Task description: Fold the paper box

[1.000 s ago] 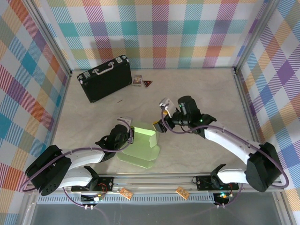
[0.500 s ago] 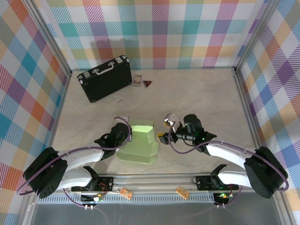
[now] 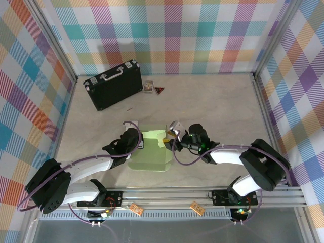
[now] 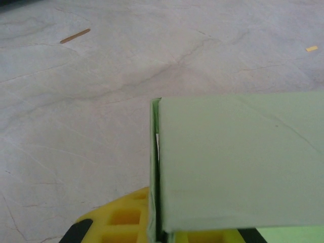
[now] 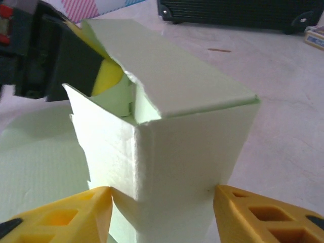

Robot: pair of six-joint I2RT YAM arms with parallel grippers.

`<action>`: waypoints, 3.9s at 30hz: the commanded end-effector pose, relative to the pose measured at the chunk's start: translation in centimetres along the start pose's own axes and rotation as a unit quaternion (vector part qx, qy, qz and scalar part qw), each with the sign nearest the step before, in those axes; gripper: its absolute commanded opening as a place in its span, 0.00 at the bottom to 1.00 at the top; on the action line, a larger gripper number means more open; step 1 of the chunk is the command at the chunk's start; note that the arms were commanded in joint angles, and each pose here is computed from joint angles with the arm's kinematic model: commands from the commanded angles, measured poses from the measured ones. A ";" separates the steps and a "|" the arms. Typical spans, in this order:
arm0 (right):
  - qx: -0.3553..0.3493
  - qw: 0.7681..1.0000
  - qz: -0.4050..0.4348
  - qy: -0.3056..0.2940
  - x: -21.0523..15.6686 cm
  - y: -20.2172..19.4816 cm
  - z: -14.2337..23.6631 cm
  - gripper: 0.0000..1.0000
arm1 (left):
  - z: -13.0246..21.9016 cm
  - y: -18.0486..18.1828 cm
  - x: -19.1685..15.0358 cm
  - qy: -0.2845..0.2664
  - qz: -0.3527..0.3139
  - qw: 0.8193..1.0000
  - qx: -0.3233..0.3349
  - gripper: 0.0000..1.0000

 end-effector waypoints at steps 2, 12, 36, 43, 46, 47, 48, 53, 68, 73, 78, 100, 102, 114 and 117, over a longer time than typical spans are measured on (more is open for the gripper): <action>-0.039 0.998 0.006 -0.049 2.1 -1.3 -1.1 0.47 | -0.3 -0.3 0.2 0.009 0.004 1.000 0.004 0.00; -0.083 0.993 0.032 -0.075 2.0 -2.9 -3.7 0.35 | -0.4 -0.3 0.0 0.018 0.003 1.000 0.003 0.00; -0.125 0.991 0.006 -0.047 1.2 -4.4 -7.1 0.12 | 0.2 -1.6 -0.1 0.034 -0.008 0.999 0.004 0.00; -0.129 0.990 0.003 -0.060 2.1 -4.4 -7.2 0.12 | 0.6 -1.8 0.0 0.039 -0.014 0.999 0.006 0.00; -0.131 0.989 0.002 -0.065 2.6 -4.3 -7.4 0.15 | 0.7 -1.7 -0.1 0.039 -0.014 0.999 0.010 0.00; -0.132 0.989 0.005 -0.065 2.7 -4.3 -7.5 0.16 | 0.7 -1.8 -0.1 0.040 -0.013 0.999 0.008 0.00; -0.133 0.989 0.010 -0.067 2.9 -4.2 -7.5 0.18 | 0.8 -1.8 -0.1 0.042 -0.014 0.999 0.008 0.00; -0.141 0.987 0.012 -0.072 3.2 -4.3 -7.4 0.22 | 0.8 -2.0 -0.3 0.048 -0.019 0.999 0.008 0.00; -0.168 0.984 0.009 -0.065 3.8 -5.2 -7.5 0.08 | 1.2 -2.3 -0.3 0.050 -0.023 0.998 0.004 0.00; -0.169 0.983 0.012 -0.074 4.3 -5.2 -7.2 0.25 | 1.4 -2.4 -0.3 0.052 -0.026 0.998 0.002 0.00; -0.165 0.984 0.027 -0.061 4.3 -5.0 -7.1 0.11 | 1.6 -2.1 -0.3 0.052 -0.030 0.998 0.011 0.00; -0.273 0.961 -0.026 0.039 2.5 -7.1 -6.2 0.00 | 2.6 -2.1 1.1 0.025 -0.018 0.999 0.010 0.00; -0.301 0.951 -0.047 0.043 2.2 -7.6 -5.8 0.00 | 2.6 -2.1 1.1 0.025 -0.016 0.999 0.011 0.00; -0.238 0.969 -0.038 0.048 2.0 -6.3 -6.9 0.13 | 2.7 -2.1 1.4 0.020 -0.014 1.000 0.015 0.00; -0.233 0.970 -0.039 0.066 1.4 -6.0 -6.7 0.18 | 2.9 -1.9 1.7 0.014 -0.010 1.000 0.022 0.00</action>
Point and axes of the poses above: each hand's point on the last joint's axis, 136 mm out from that joint toward the fingers, its own z axis back along the fingers, its own y axis along the line the jaws close on, x = y × z, the point moved 5 cm from there along z, back along the fingers, and after that the axes turned 11 degrees about z, right-handed, at the moved point
